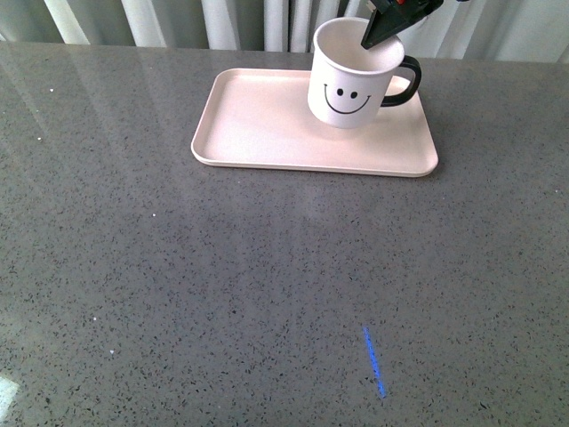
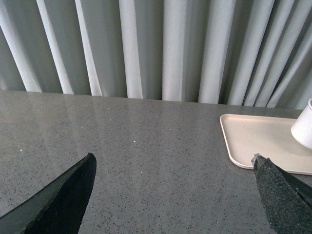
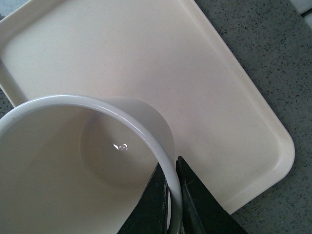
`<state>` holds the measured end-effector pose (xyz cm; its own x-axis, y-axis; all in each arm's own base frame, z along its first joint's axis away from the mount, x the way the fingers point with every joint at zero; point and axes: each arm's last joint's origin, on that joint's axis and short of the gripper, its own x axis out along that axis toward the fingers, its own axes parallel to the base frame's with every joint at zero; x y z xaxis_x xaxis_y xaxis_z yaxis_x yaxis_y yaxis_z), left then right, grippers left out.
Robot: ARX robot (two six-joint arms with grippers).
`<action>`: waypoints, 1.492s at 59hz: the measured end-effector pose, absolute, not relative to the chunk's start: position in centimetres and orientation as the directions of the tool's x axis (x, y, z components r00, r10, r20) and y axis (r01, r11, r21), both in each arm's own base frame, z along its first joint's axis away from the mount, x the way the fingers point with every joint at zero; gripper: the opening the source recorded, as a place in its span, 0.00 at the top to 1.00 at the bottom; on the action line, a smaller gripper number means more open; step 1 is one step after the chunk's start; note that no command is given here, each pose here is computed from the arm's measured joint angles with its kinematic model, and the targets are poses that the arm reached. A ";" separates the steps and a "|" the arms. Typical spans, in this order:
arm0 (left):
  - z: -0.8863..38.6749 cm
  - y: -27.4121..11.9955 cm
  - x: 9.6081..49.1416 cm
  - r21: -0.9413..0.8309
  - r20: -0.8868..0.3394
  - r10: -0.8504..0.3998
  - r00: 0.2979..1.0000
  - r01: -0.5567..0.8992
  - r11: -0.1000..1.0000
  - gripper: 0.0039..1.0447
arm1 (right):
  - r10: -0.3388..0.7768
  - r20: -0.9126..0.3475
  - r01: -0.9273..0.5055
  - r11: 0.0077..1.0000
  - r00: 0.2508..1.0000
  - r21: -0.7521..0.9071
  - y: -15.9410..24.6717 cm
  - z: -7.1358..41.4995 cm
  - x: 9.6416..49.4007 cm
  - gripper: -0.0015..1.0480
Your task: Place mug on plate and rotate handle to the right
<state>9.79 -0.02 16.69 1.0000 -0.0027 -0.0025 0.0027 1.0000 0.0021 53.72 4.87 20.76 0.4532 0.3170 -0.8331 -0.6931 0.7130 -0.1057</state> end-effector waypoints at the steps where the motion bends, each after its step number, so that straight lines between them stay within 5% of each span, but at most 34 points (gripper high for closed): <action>1: 16.7 0.0 9.8 0.002 -0.002 -0.003 1.000 0.003 1.000 0.09 | 0.318 -0.833 -0.694 0.712 0.453 -0.106 4.9 20.8 53.7 0.98; 75: 16.7 0.0 9.8 0.002 -0.002 -0.003 1.000 0.003 1.000 0.09 | 0.303 -0.874 -0.758 0.644 0.380 -0.106 6.8 17.2 54.3 0.98; 88: 16.7 0.0 9.8 0.002 -0.002 -0.003 1.000 0.003 1.000 0.09 | 0.298 -0.879 -0.761 0.640 0.372 -0.105 6.8 17.0 54.3 0.67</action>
